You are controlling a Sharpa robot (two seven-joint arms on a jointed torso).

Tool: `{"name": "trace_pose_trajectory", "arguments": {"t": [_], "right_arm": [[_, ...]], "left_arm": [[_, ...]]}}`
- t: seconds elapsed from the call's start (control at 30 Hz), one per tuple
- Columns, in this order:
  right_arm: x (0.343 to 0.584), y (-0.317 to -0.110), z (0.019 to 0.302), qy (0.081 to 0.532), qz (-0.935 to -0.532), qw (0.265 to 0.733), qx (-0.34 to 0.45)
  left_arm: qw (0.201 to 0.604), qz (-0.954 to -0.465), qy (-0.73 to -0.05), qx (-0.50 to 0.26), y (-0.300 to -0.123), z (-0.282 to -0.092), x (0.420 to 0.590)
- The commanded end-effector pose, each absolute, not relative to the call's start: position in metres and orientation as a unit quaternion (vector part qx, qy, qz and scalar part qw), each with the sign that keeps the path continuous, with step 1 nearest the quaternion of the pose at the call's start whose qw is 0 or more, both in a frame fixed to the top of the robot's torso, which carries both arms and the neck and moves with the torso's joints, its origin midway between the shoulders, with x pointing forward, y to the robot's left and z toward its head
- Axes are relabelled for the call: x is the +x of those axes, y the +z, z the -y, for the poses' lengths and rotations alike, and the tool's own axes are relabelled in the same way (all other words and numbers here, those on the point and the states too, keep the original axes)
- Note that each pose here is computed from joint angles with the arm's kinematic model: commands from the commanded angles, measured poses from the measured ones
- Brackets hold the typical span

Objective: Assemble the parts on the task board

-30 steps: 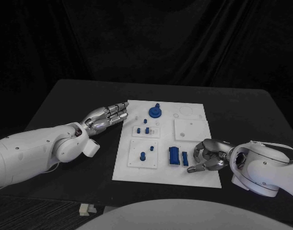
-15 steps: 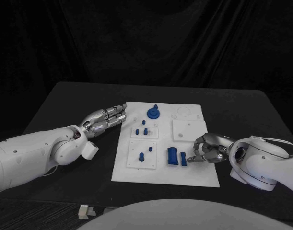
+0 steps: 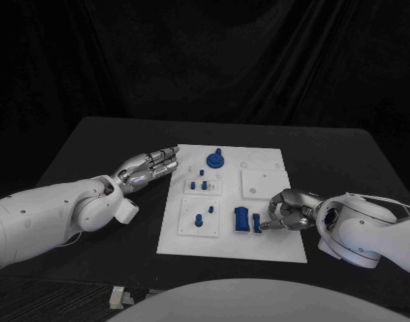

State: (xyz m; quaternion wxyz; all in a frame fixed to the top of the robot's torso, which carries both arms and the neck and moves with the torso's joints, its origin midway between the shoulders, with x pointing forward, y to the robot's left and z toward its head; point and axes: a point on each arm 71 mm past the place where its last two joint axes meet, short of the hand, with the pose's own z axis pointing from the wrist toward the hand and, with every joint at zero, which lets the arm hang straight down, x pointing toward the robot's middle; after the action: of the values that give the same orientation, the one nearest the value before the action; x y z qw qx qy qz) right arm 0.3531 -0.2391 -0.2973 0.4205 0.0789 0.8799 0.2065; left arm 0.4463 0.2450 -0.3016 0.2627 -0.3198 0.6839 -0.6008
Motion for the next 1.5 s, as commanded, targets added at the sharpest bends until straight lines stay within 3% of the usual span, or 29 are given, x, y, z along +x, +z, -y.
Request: {"name": "trace_pose_trajectory", "arguments": {"t": [0.03, 0.77, 1.1, 1.3, 1.5], "right_arm": [[0.353, -0.3, 0.24, 0.196, -0.883, 0.418, 0.085], [0.357, -0.308, 0.234, 0.177, -0.89, 0.414, 0.073], [0.357, -0.303, 0.236, 0.196, -0.873, 0.439, 0.084], [0.358, -0.291, 0.243, 0.231, -0.834, 0.49, 0.102], [0.361, -0.272, 0.256, 0.29, -0.761, 0.566, 0.129]], "left_arm": [[0.262, -0.677, -0.61, -0.319, -0.3, -0.243, 0.446], [0.26, -0.677, -0.61, -0.319, -0.3, -0.243, 0.445], [0.262, -0.676, -0.61, -0.319, -0.3, -0.244, 0.445], [0.269, -0.67, -0.615, -0.318, -0.298, -0.246, 0.445], [0.289, -0.653, -0.626, -0.313, -0.294, -0.246, 0.446]]}}
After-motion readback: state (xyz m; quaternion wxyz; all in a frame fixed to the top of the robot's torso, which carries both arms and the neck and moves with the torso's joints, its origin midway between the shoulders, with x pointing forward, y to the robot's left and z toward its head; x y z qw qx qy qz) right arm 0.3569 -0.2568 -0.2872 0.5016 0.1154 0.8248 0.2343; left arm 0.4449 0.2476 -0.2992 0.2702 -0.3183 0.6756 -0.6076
